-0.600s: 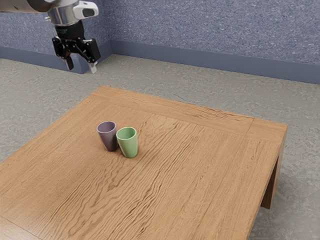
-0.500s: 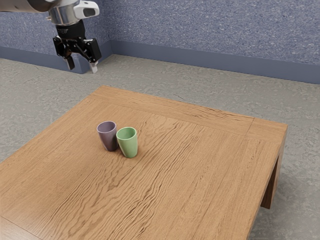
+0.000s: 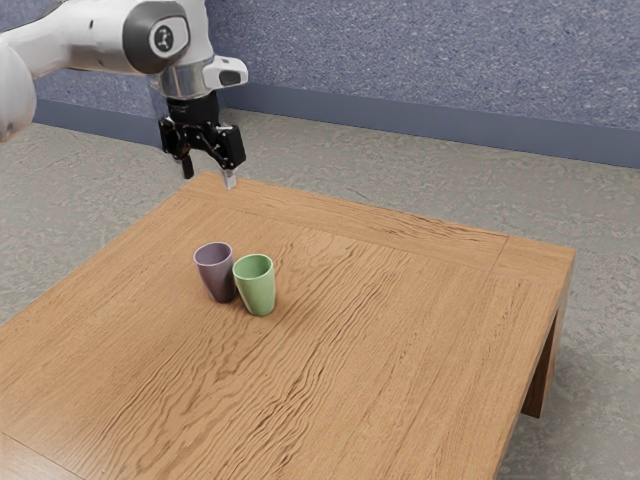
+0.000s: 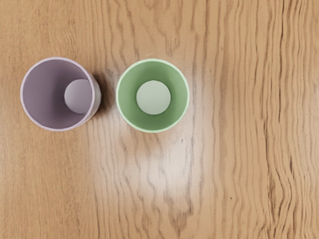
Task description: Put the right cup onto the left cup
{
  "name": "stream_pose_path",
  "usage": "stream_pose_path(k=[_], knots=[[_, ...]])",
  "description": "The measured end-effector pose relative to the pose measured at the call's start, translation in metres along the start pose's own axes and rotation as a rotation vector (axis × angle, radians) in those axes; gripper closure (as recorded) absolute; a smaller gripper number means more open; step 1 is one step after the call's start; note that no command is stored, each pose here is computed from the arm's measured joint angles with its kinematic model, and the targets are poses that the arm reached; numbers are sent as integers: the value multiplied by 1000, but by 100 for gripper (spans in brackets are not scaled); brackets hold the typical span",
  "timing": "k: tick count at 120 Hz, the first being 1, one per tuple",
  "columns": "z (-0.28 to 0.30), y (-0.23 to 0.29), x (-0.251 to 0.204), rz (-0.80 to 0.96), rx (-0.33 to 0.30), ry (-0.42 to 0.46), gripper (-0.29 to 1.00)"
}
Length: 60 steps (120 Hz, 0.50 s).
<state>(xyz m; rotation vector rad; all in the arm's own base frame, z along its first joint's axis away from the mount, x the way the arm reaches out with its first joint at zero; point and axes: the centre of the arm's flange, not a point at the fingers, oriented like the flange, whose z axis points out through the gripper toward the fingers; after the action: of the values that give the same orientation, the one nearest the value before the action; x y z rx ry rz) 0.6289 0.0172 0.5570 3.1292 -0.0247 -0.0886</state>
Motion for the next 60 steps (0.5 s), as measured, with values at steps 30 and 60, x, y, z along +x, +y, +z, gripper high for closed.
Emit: stream_pose_path(k=[30, 60], knots=[[62, 13, 18, 26, -6, -21, 2], [98, 23, 34, 50, -3, 11, 2]])
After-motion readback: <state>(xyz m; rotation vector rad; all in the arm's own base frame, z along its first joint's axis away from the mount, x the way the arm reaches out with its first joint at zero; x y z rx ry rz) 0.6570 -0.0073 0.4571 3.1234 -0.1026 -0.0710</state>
